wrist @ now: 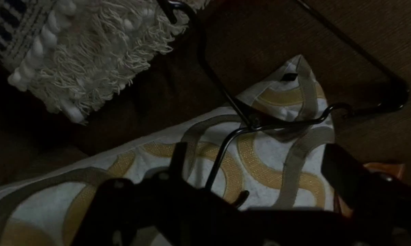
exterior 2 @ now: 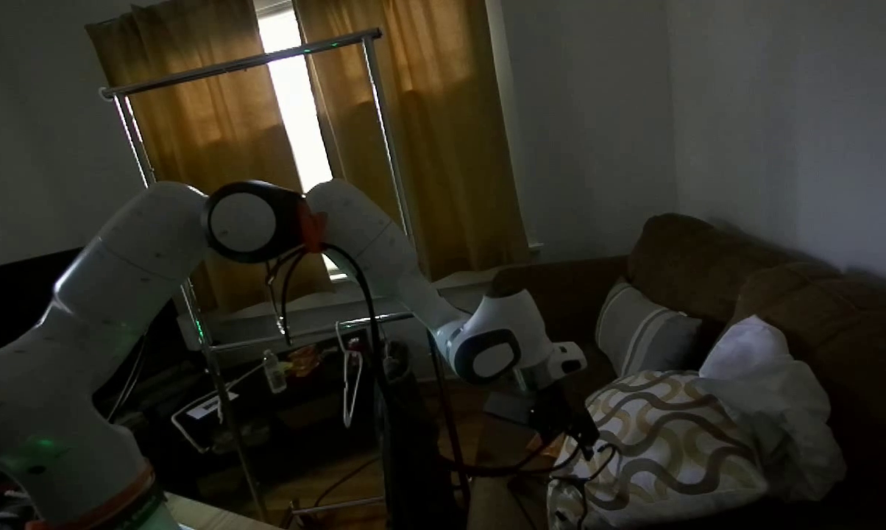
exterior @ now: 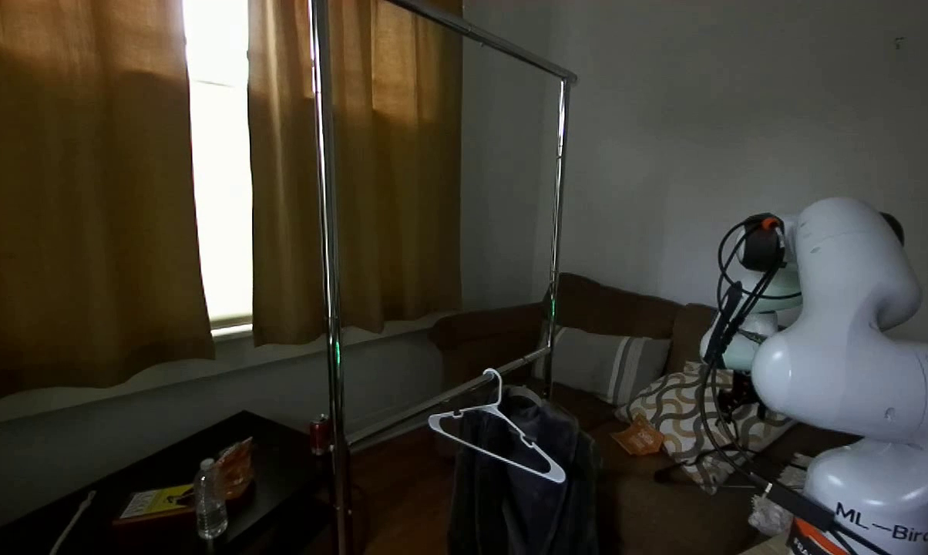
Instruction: Put the black hanger on the bottom railing
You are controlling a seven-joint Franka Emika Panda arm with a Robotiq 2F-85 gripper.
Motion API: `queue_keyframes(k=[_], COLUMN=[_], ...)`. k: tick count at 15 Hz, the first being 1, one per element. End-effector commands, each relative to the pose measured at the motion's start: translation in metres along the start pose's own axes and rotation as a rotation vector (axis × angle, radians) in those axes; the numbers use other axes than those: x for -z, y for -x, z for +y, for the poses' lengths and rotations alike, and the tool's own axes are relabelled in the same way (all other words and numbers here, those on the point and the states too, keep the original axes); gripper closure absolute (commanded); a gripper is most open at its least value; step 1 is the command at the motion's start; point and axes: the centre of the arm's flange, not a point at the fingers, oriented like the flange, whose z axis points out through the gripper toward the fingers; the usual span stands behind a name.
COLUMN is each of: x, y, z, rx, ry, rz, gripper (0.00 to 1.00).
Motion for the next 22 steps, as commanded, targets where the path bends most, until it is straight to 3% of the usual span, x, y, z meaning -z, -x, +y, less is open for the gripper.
queue_keyframes(k=[1, 8, 16, 18, 20, 22], x=[-0.041, -0.078, -0.108, -0.115, -0.116, -0.110], y=[-0.023, -0.048, -0.061, -0.061, -0.061, -0.059], z=[0.013, 0.016, 0.014, 0.013, 0.014, 0.012], rx=[-0.125, -0.210, -0.232, -0.230, -0.232, -0.225], ry=[-0.014, 0.033, 0.033, 0.029, 0.029, 0.001], rz=[0.031, 0.054, 0.049, 0.029, 0.017, 0.007], gripper=[0.00, 0.00, 0.04, 0.26, 0.37, 0.55])
